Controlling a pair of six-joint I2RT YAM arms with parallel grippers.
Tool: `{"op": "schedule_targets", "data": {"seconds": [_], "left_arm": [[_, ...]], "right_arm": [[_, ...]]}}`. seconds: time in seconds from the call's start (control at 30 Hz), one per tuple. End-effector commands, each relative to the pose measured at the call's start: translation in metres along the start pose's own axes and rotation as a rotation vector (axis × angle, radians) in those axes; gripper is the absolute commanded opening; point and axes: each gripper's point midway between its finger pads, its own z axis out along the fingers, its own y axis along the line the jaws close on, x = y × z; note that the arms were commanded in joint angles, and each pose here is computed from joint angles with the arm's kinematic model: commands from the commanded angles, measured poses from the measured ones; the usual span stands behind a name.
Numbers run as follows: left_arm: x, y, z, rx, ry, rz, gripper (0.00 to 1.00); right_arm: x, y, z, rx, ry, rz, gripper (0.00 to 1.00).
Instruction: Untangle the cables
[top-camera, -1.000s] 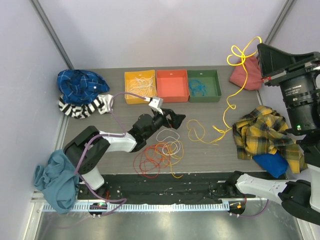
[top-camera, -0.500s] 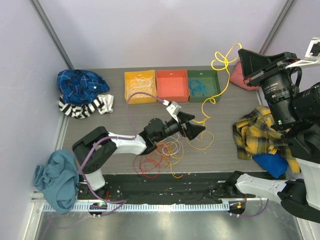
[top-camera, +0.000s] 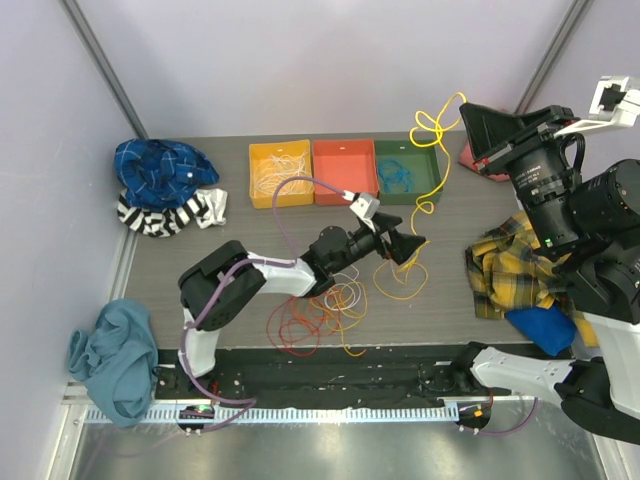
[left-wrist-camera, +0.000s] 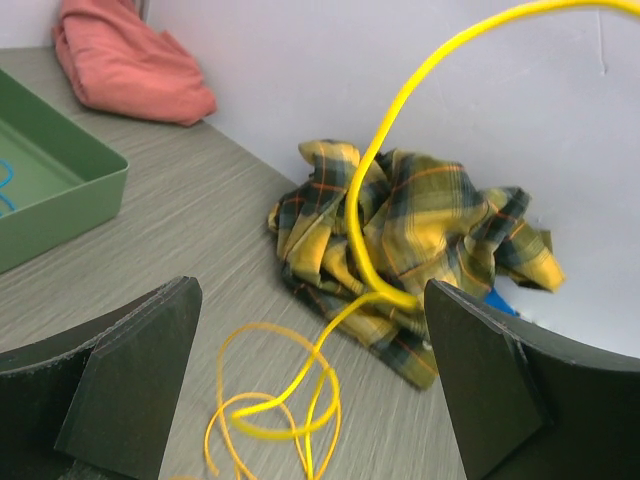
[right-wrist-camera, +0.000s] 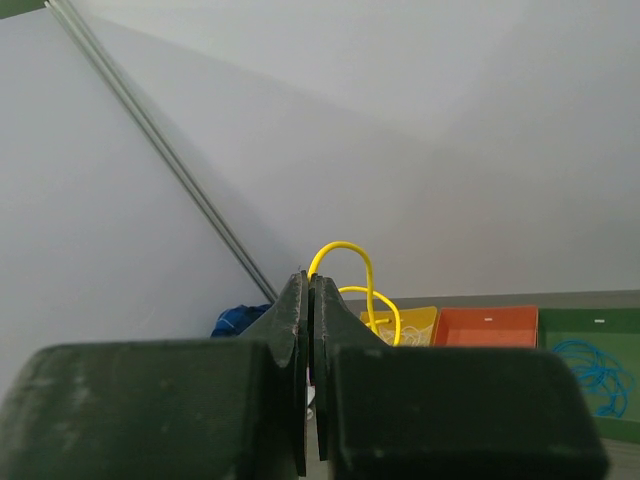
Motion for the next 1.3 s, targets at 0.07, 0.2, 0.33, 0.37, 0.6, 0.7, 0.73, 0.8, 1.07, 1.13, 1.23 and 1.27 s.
{"op": "schedule_targets", "data": {"seconds": [0.07, 0.2, 0.33, 0.37, 0.6, 0.7, 0.73, 0.8, 1.07, 1.13, 1.23, 1.27], "left_arm": [[-0.043, -0.01, 0.025, 0.059, -0.163, -0.064, 1.0], [-0.043, -0.006, 0.034, 0.073, -0.168, -0.099, 1.0], [-0.034, 0.01, 0.036, 0.062, -0.135, -0.156, 0.76], [-0.034, 0.014, 0.035, 0.054, -0.127, -0.187, 0.52], [-0.112, 0.055, -0.009, -0.053, -0.155, -0.296, 0.0], [-0.162, 0.049, -0.019, -0.135, -0.073, -0.263, 0.0], [-0.182, 0.042, -0.021, -0.152, -0.064, -0.241, 0.0], [-0.231, 0.018, -0.029, -0.185, -0.034, -0.179, 0.0], [-0.363, -0.043, -0.097, -0.275, -0.185, 0.03, 0.0], [-0.38, -0.053, -0.111, -0.294, -0.194, 0.064, 0.0], [-0.395, -0.052, -0.125, -0.361, -0.202, 0.089, 0.0], [-0.399, -0.054, -0.126, -0.365, -0.205, 0.097, 0.0]], "right_arm": [[0.001, 0.006, 0.001, -0.027, -0.003, 0.024, 0.01], [0.005, 0.004, 0.001, -0.023, 0.004, 0.021, 0.01], [0.011, 0.003, 0.002, -0.023, 0.016, 0.019, 0.01], [0.014, 0.002, 0.002, -0.019, 0.023, 0.017, 0.01], [0.041, -0.012, -0.005, 0.012, 0.064, 0.024, 0.01], [0.073, -0.019, -0.005, 0.017, 0.119, 0.053, 0.07], [0.082, -0.017, -0.004, 0.003, 0.133, 0.065, 0.11], [0.115, -0.021, -0.003, 0.003, 0.195, 0.078, 0.17], [0.224, -0.027, 0.01, -0.011, 0.422, 0.081, 0.57], [0.232, -0.03, 0.01, -0.002, 0.435, 0.07, 0.66], [0.24, -0.035, 0.009, 0.007, 0.441, 0.061, 0.77], [0.245, -0.037, 0.008, 0.008, 0.45, 0.058, 0.79]]}}
